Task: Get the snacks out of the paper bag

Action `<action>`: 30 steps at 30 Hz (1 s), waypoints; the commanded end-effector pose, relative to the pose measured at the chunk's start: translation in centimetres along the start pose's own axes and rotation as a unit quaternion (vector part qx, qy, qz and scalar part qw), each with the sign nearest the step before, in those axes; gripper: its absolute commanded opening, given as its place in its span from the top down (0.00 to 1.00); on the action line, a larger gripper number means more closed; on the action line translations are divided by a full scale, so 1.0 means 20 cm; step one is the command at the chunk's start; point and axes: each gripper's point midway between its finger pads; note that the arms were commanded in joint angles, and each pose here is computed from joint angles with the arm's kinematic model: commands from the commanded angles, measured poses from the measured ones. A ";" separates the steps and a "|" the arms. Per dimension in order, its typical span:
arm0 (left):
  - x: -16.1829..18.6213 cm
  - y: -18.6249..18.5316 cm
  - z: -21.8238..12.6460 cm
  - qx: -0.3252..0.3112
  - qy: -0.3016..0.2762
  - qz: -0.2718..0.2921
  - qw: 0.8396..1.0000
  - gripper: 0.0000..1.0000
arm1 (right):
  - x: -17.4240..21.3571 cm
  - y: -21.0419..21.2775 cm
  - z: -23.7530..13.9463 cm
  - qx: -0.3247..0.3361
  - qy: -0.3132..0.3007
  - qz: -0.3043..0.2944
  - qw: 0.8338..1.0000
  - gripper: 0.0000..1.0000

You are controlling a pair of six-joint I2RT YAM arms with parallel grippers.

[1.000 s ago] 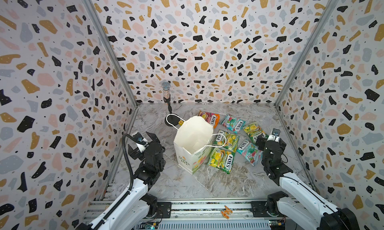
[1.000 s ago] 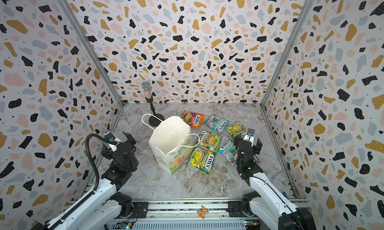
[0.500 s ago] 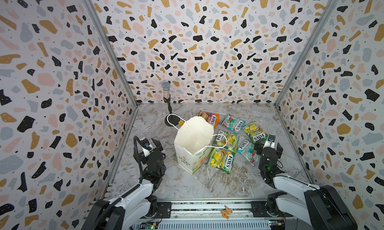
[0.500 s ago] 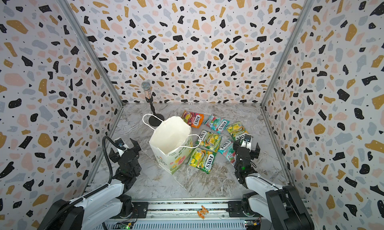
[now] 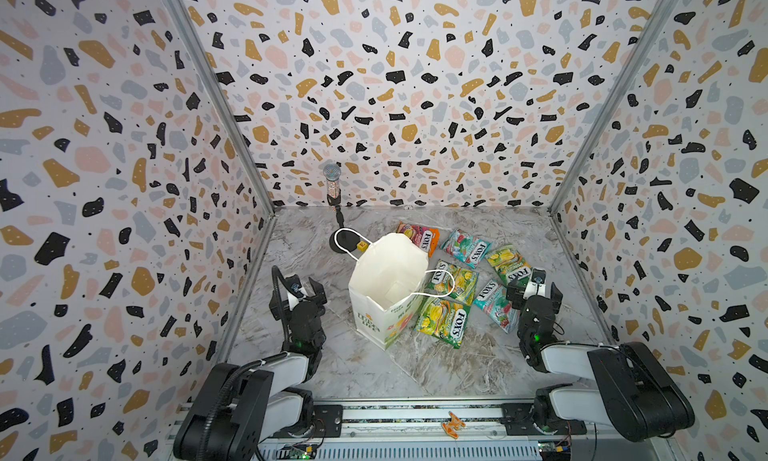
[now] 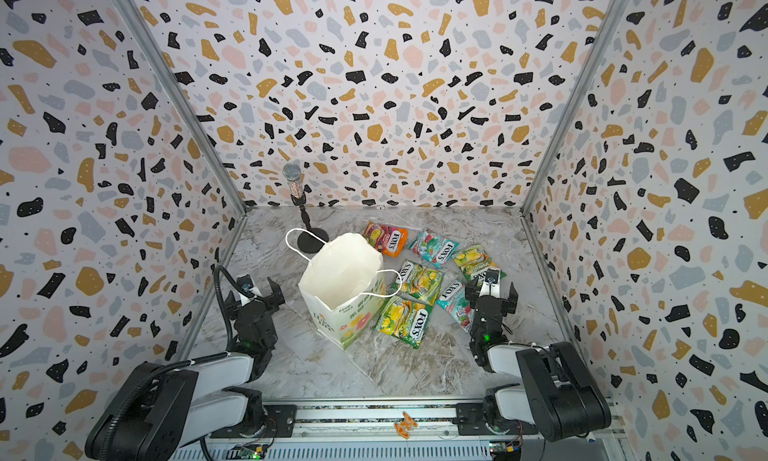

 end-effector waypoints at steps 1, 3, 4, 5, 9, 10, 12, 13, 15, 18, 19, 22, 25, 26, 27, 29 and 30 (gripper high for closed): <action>-0.10 -0.04 0.01 0.039 -0.053 -0.034 0.997 0.00 | -0.08 0.02 -0.01 -0.036 -0.034 0.024 0.998 0.00; -0.09 -0.05 0.02 0.046 -0.053 -0.035 0.997 0.00 | -0.08 0.01 0.00 -0.045 -0.031 0.032 0.998 0.00; -0.09 -0.05 0.03 0.048 -0.052 -0.033 0.997 0.00 | -0.08 0.01 0.00 -0.051 -0.030 0.039 0.997 0.00; -0.08 -0.06 0.03 0.049 -0.052 -0.034 0.997 0.00 | -0.08 0.00 0.01 -0.053 -0.028 0.046 0.997 0.00; -0.06 -0.09 0.03 0.065 -0.057 -0.027 0.996 0.00 | -0.09 0.01 0.00 -0.086 -0.036 0.067 0.993 0.00; -0.06 -0.09 0.03 0.066 -0.057 -0.026 0.996 0.00 | -0.09 0.02 -0.01 -0.089 -0.039 0.072 0.993 0.00; -0.06 -0.09 0.03 0.068 -0.053 -0.023 0.996 0.00 | -0.09 0.02 -0.03 -0.107 -0.051 0.079 0.990 0.00; -0.05 -0.10 0.03 0.068 -0.051 -0.023 0.996 0.00 | -0.12 0.03 -0.05 -0.114 -0.070 0.087 0.987 0.00; -0.05 -0.11 0.05 0.072 -0.049 -0.020 0.996 0.00 | -0.10 0.06 -0.05 -0.132 -0.072 0.078 0.986 0.00; -0.04 -0.13 0.07 0.076 -0.037 -0.014 0.996 0.00 | -0.07 0.09 -0.02 -0.142 -0.061 0.069 0.986 0.01; -0.04 -0.13 0.08 0.075 -0.034 -0.012 0.997 0.00 | -0.06 0.10 -0.02 -0.143 -0.059 0.068 0.986 0.01; -0.03 -0.12 0.11 0.060 -0.018 -0.013 0.998 0.00 | -0.04 0.12 0.01 -0.146 -0.055 0.061 0.986 0.01; -0.03 -0.12 0.12 0.055 -0.014 -0.014 0.998 0.00 | 0.00 0.17 0.08 -0.149 -0.023 0.047 0.988 0.01; -0.03 -0.12 0.12 0.054 -0.014 -0.013 0.998 0.00 | 0.00 0.18 0.08 -0.144 -0.025 0.042 0.988 0.01; -0.03 -0.12 0.12 0.054 -0.014 -0.013 0.998 0.00 | 0.00 0.18 0.08 -0.143 -0.024 0.040 0.989 0.01; -0.02 -0.12 0.12 0.054 -0.013 -0.013 0.998 0.00 | 0.00 0.18 0.08 -0.142 -0.024 0.040 0.989 0.01; -0.02 -0.12 0.12 0.054 -0.013 -0.013 0.998 0.00 | -0.01 0.18 0.08 -0.142 -0.025 0.040 0.989 0.01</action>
Point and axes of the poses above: each gripper's point midway between its finger pads, its own z axis out along the fingers, its own y axis along the line the jaws close on, x = y × z, and after that the axes turned 7 degrees about z, right-handed
